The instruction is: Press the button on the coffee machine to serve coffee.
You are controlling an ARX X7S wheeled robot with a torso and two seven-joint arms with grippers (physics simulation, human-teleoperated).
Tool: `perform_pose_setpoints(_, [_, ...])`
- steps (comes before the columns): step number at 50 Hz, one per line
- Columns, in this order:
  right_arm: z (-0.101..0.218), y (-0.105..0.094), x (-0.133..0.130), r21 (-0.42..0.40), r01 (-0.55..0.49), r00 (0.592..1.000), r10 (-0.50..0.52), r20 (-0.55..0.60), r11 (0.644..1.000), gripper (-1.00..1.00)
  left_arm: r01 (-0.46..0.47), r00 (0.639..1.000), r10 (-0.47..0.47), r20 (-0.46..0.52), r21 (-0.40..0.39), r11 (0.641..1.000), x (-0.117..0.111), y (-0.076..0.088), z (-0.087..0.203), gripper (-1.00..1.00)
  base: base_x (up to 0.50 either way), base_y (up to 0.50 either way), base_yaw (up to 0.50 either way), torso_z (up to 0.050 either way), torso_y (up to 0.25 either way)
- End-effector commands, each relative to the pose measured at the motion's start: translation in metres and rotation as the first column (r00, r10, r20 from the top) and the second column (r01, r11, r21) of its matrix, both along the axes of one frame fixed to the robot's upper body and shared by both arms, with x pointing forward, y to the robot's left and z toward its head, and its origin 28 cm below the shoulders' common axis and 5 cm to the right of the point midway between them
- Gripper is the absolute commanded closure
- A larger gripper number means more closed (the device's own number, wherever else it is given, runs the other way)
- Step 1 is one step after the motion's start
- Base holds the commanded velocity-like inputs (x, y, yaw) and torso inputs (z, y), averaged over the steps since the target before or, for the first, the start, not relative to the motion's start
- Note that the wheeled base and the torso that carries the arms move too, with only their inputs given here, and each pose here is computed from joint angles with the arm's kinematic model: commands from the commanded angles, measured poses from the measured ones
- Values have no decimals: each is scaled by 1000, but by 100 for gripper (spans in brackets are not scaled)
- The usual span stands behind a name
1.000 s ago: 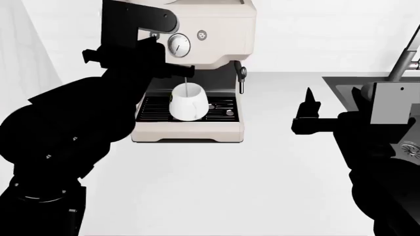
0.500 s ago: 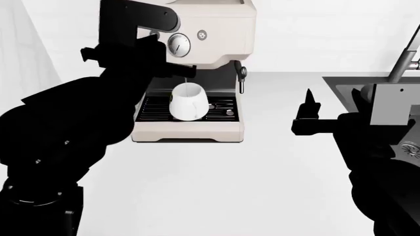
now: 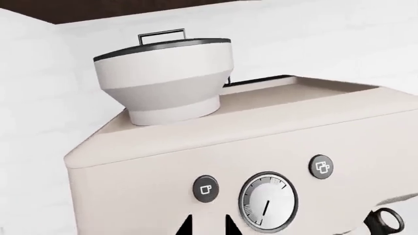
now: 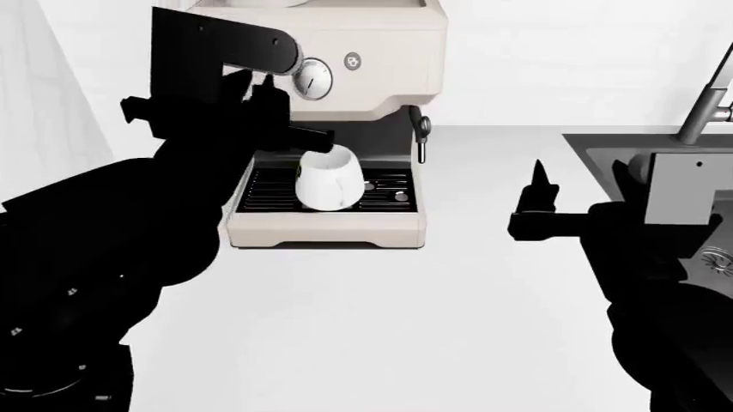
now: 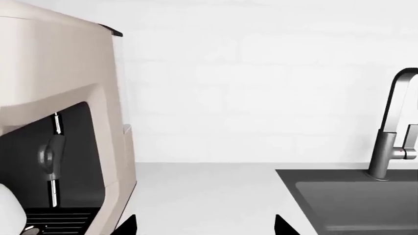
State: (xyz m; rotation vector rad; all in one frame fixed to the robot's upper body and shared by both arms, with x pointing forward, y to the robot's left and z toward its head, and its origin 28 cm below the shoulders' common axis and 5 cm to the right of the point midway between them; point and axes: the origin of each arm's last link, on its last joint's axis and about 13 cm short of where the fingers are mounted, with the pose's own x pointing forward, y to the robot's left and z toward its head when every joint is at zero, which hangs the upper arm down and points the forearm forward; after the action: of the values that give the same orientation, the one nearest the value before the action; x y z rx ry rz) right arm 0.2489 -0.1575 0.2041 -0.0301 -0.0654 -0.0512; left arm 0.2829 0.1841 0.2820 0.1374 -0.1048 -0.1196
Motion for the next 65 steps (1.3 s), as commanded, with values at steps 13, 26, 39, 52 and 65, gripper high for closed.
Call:
perform_pose_setpoints(13, [-3, 0, -4, 11, 5, 1000, -5, 1, 1000, -100, -12, 999, 13, -48, 12, 1000, -19, 10, -21, -100, 0, 0, 0, 0, 0])
perform_pose_setpoints(26, [-6, 0, -5, 20, 10, 1000, -10, -1, 1000, -100, -33, 996, 34, -77, 18, 999, -27, 16, -30, -100, 0, 0, 0, 0, 0])
perform_pose_setpoints(39, [-7, 0, -5, 24, 13, 1000, -13, -3, 1000, -100, -67, 991, 68, -119, 16, 998, -29, 22, -44, -100, 0, 0, 0, 0, 0])
perform_pose_setpoints(52, [-21, 1, -7, 58, 0, 1000, 1, -5, 998, -100, -91, 986, 96, -135, 41, 995, -30, 26, -72, -100, 0, 0, 0, 0, 0])
perform_pose_setpoints(65, [-51, 4, -22, 87, -1, 1000, 2, -11, 996, -100, -166, 976, 166, -144, 12, 986, -20, 40, -110, -100, 0, 0, 0, 0, 0])
